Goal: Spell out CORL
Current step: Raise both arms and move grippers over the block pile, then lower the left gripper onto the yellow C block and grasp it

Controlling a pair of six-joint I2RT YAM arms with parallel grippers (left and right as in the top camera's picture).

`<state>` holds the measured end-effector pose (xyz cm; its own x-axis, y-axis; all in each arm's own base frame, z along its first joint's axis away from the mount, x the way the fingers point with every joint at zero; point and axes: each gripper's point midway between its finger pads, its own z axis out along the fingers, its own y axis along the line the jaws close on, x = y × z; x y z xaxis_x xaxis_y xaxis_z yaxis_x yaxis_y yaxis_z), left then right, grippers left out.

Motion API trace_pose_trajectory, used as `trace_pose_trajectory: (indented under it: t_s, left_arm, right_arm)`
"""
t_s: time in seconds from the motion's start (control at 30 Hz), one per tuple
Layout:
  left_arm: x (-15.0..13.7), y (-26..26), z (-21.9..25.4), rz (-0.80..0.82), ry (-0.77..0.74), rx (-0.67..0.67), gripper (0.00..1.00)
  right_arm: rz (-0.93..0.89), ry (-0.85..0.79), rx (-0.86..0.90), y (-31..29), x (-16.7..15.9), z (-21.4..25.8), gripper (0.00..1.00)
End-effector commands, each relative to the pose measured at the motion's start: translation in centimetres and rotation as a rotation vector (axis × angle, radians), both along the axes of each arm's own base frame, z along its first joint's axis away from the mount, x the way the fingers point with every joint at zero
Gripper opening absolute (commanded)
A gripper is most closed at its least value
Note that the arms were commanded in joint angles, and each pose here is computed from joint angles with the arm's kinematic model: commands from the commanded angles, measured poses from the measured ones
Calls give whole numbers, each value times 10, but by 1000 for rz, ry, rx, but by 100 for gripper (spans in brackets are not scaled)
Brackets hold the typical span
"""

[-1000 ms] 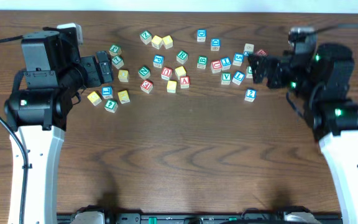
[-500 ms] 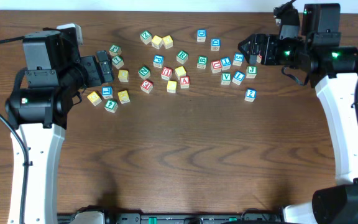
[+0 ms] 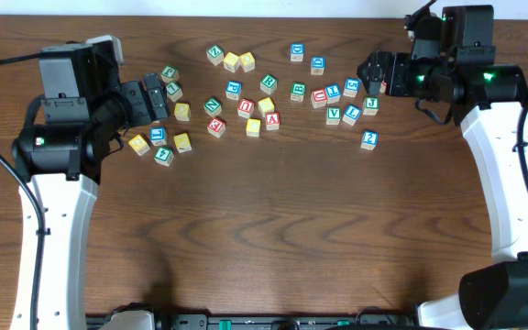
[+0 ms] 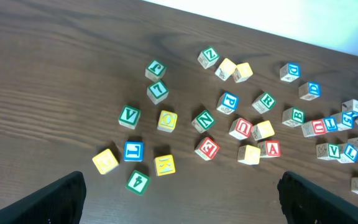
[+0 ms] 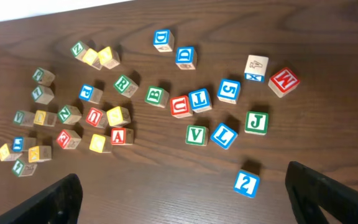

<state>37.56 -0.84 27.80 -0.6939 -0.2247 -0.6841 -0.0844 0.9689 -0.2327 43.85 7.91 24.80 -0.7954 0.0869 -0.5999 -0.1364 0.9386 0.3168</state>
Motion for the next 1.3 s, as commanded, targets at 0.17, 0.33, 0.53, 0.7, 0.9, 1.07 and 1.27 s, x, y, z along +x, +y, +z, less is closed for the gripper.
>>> trace_pose_trajectory:
  t_s: [0.17, 0.33, 0.53, 0.7, 0.9, 1.07, 1.27]
  left_arm:
    - [13, 7, -9, 69, 29, -16, 99]
    - [40, -16, -28, 28, 89, -27, 98]
    - [65, -75, -69, -101, 186, -11, 77]
    - [65, -115, -127, -146, 313, 40, 73]
    - [64, -146, -175, -195, 396, 60, 69]
    - [71, -156, -197, -212, 408, 66, 69]
    - [75, -160, -211, -216, 413, 69, 69]
  right_arm:
    - [65, -30, -30, 31, 2, 5, 86]
    - [-24, -17, -30, 31, 5, 3, 87]
    - [-80, 20, -14, 17, 3, -1, 90]
    - [-123, 81, -43, -1, -5, -11, 93]
    - [-138, 116, -77, -9, -12, -18, 95]
    - [-138, 122, -78, -9, -13, -19, 96]
    - [-138, 138, -81, -9, -17, -21, 96]
